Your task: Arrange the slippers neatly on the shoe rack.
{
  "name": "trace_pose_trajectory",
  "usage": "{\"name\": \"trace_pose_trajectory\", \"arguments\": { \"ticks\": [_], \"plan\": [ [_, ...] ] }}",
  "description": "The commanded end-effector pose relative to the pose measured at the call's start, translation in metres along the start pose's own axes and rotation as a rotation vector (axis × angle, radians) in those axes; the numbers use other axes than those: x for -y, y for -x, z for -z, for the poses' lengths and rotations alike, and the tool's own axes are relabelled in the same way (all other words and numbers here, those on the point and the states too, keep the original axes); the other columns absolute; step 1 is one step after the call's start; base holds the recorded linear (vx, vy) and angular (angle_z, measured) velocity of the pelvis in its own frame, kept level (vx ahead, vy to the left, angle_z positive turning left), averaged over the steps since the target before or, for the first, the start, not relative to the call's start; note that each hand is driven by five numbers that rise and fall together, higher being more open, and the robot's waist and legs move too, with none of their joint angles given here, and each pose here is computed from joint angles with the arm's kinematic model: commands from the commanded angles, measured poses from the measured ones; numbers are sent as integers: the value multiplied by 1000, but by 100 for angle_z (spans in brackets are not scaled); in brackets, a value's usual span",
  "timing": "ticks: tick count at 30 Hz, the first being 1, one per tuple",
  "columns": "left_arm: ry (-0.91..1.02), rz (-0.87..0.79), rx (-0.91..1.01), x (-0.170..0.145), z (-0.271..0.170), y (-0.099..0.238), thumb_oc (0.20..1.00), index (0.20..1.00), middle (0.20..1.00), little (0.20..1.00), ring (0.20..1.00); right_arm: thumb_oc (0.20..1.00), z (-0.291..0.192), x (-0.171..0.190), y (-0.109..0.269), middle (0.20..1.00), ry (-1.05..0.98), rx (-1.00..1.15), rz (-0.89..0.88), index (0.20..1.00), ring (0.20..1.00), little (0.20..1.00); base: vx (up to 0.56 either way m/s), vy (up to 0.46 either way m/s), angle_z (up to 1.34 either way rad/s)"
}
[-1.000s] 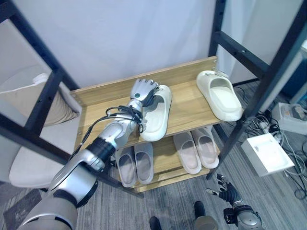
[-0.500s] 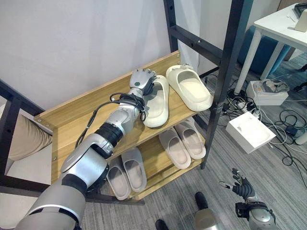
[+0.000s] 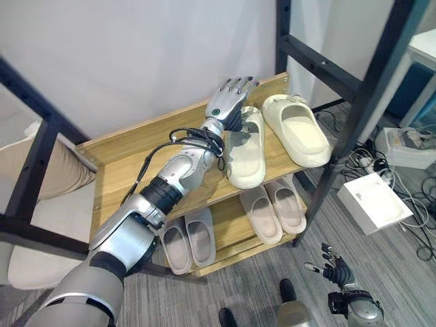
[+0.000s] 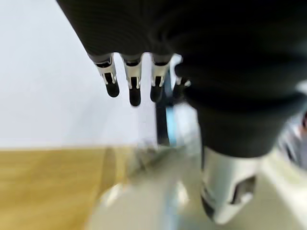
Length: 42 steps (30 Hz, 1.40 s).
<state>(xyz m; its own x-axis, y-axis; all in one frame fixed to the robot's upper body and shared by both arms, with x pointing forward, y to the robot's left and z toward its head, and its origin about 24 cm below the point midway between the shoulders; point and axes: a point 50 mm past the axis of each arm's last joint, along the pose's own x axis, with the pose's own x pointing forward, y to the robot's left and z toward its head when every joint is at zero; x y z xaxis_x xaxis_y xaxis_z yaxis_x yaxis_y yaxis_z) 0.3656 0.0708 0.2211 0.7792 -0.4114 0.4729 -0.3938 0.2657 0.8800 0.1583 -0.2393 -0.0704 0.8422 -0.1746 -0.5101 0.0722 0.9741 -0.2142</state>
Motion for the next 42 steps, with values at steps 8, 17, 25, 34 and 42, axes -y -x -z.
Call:
{"name": "trace_pose_trajectory", "arguments": {
  "ticks": [8,17,25,34,42],
  "plan": [
    [-8,-174,-69,-44,30,4,1000,1000,1000,1000,1000,1000,-9,-14,-2,1000,-51,35,-52,1000,1000,1000,-11,-4,11],
    [751,-176,-77,-24,24,47,1000,1000,1000,1000,1000,1000,-2,-25,0,1000,-72,0,-77,1000,1000,1000,-9,5,6],
    [1285,66,50,0,-18,71,1000,1000,1000,1000,1000,1000,3,-24,3,1000,-67,-21,-112,1000,1000,1000,1,7,6],
    [1536,312,65,24,-49,83,1000,1000,1000,1000,1000,1000,4,-24,5,1000,-31,-37,-175,1000,1000,1000,0,0,1],
    [1445,339,35,34,-48,83,1000,1000,1000,1000,1000,1000,5,-26,5,1000,-26,-45,-205,1000,1000,1000,0,0,0]
  ]
}}
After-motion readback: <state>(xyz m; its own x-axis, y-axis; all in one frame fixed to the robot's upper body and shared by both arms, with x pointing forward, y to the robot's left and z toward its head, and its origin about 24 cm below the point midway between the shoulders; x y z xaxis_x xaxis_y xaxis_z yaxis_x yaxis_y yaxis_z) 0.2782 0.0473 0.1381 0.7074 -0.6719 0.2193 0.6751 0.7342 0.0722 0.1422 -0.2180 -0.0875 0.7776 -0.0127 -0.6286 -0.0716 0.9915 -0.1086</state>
